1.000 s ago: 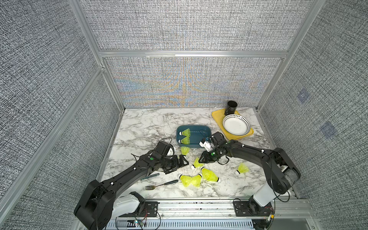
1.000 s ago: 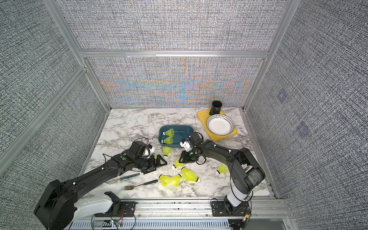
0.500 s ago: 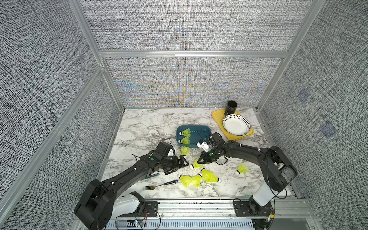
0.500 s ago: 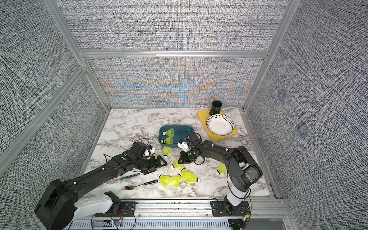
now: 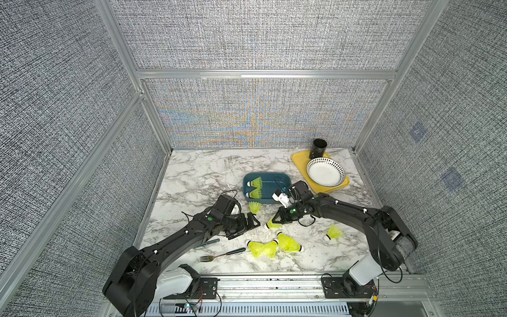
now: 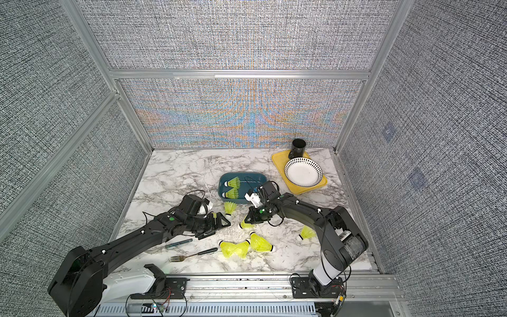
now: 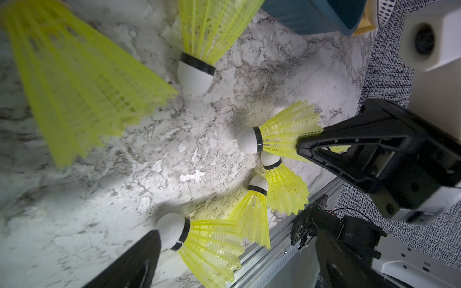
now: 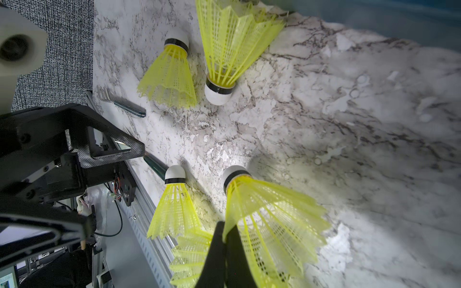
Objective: Put the shuttlecocks into the storage box
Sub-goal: Pick up the shuttlecock at the center of the board, then place the shuttlecock in the storage box.
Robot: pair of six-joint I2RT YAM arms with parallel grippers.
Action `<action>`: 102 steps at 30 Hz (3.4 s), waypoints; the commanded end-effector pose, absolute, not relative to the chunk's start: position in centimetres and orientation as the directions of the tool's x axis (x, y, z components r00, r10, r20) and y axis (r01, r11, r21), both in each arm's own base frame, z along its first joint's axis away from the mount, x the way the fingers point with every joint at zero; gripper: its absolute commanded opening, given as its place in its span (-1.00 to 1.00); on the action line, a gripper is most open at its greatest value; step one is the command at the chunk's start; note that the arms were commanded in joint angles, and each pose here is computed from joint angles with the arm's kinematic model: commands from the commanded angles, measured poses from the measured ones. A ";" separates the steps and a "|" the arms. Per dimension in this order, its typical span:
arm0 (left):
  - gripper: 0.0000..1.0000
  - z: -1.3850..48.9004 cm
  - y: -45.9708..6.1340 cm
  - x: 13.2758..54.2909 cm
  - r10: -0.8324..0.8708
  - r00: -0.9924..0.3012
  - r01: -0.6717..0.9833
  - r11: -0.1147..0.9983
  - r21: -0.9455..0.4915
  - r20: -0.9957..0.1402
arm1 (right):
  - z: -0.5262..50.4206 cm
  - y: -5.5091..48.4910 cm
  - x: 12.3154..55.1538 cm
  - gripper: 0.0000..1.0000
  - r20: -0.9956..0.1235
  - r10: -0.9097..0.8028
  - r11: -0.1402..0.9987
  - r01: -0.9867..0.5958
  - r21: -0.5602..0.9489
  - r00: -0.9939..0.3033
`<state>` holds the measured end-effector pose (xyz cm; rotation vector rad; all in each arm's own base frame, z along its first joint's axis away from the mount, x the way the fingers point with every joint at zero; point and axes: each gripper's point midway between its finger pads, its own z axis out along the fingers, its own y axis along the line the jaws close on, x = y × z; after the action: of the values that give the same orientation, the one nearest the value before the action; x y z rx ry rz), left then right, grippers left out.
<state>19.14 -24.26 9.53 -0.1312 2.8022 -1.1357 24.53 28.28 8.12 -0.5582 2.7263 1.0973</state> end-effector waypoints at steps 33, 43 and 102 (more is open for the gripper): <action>1.00 15.9 -27.4 26.8 -0.262 -0.950 -0.028 0.614 -0.788 -0.170 | 19.0 27.4 31.7 -1.00 -0.436 -0.028 0.618 -0.358 0.699 -0.899; 1.00 17.7 -26.1 31.6 -0.338 -0.923 -0.050 0.580 -0.813 -0.184 | 18.7 25.5 37.6 -1.00 -0.438 0.126 0.658 -0.256 0.709 -0.890; 1.00 15.9 -24.7 35.9 -0.324 -0.931 -0.084 0.641 -0.763 -0.169 | 9.8 33.2 47.2 -1.00 -0.268 0.202 0.527 -0.127 0.841 -0.942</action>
<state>35.95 -24.72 15.60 -0.3549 2.5831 -1.1758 46.87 32.74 9.12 0.0742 2.4685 1.3495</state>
